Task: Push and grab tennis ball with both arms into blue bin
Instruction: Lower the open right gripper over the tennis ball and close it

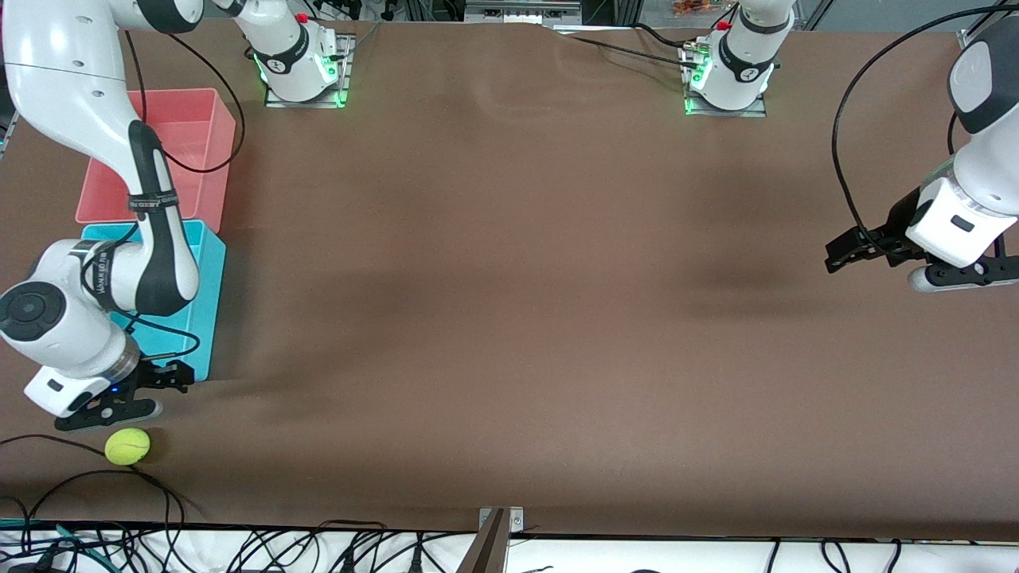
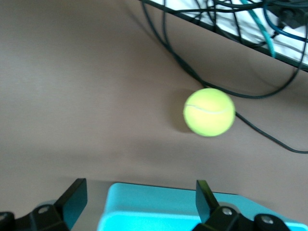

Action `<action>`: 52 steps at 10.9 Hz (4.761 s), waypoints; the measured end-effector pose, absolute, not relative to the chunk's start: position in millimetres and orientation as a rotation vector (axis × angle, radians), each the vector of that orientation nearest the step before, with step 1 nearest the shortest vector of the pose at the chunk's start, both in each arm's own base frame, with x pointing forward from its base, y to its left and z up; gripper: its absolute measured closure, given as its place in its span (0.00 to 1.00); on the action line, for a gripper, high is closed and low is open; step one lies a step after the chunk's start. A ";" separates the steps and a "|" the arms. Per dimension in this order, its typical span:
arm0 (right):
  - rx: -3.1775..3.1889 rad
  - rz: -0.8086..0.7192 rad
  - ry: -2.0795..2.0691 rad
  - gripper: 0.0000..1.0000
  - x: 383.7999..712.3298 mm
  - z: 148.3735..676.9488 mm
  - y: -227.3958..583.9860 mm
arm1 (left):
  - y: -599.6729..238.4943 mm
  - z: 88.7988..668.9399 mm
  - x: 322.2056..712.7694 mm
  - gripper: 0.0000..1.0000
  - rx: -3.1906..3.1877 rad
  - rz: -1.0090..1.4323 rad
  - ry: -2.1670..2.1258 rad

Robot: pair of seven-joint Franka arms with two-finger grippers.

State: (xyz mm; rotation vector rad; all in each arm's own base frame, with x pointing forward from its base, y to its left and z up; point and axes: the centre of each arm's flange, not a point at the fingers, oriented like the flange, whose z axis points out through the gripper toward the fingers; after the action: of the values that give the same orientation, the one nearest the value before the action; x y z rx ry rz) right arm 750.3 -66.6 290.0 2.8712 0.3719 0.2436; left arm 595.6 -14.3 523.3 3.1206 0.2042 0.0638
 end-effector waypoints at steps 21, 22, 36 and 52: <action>2.745 0.596 0.444 0.00 782.1 203.6 -121.7 | -51.2 592.9 574.8 0.00 3.150 0.058 0.017; 2.738 0.619 0.447 0.00 782.5 200.7 -121.0 | -53.8 593.6 574.4 0.00 3.149 0.057 0.009; 2.684 0.703 0.516 0.00 784.3 186.8 -122.0 | -52.8 606.2 566.2 0.00 3.126 0.002 -0.170; 2.654 0.751 0.525 0.15 789.4 170.8 -137.3 | -56.7 598.0 569.5 0.00 3.124 -0.023 -0.189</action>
State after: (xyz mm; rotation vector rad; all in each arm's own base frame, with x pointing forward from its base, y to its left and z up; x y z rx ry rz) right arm 789.4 -137.3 170.8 2.6542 0.5248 0.7510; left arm 569.5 -56.7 598.0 3.1236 -0.1894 -0.0230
